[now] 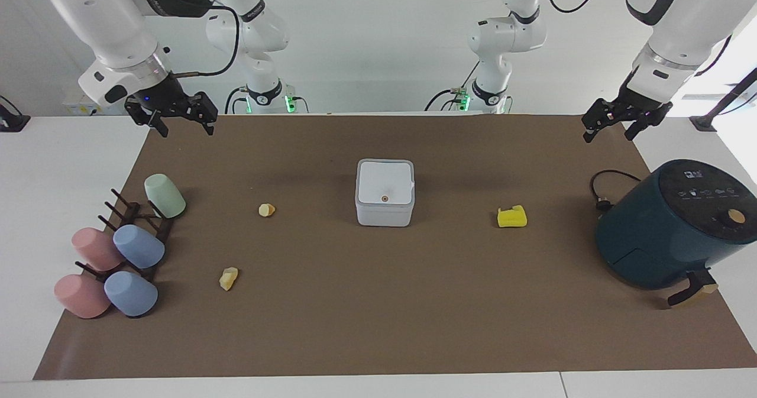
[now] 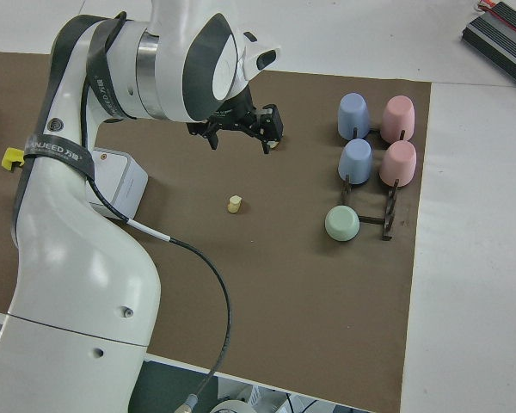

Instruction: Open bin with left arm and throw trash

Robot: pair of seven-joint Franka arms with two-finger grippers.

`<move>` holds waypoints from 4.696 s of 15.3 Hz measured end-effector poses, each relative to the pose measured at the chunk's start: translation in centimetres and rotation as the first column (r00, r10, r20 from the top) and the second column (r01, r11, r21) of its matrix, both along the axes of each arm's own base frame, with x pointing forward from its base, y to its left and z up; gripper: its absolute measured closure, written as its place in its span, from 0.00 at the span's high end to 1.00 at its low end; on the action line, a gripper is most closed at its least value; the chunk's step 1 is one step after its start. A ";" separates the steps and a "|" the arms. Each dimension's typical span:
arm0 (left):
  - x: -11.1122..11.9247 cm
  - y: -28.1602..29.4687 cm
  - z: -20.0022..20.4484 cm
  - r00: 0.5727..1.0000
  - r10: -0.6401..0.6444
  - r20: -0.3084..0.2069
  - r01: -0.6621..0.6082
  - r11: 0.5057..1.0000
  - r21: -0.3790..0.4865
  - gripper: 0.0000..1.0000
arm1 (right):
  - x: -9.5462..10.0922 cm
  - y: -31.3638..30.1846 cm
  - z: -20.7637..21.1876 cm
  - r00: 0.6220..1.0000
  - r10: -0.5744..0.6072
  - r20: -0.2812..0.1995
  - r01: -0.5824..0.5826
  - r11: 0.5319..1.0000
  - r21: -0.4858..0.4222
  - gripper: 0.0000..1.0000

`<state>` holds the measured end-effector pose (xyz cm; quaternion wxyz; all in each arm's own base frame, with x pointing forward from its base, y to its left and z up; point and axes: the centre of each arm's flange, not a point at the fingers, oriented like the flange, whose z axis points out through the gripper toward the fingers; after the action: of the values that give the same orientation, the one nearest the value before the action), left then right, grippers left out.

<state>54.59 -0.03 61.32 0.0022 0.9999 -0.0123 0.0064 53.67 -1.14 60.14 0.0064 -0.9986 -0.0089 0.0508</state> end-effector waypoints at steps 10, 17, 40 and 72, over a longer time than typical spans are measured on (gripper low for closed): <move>-0.5 -9.6 -0.5 0.997 -0.068 0.029 0.068 0.998 -0.008 0.33 | -0.8 2.2 -3.0 0.999 0.052 -0.007 -0.052 0.999 0.007 1.00; -3.9 -24.2 -5.1 0.966 -0.199 0.164 0.209 0.977 -0.046 0.01 | -2.3 7.8 -17.6 0.993 0.108 0.053 -0.109 0.994 0.005 1.00; -9.4 -40.2 -18.3 0.954 -0.283 0.102 0.291 0.954 -0.067 0.01 | -0.9 9.0 -29.5 0.989 0.123 0.077 -0.124 0.992 0.012 0.07; 1.3 -1.5 0.4 0.998 0.055 -0.031 -0.055 0.998 -0.006 1.00 | -2.2 35.3 -16.6 0.958 -0.281 0.056 0.266 0.945 0.192 0.89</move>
<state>55.93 -1.57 61.69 0.0058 0.9998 0.0153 -0.0087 51.52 34.16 43.53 0.1044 -0.9866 0.1250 0.0070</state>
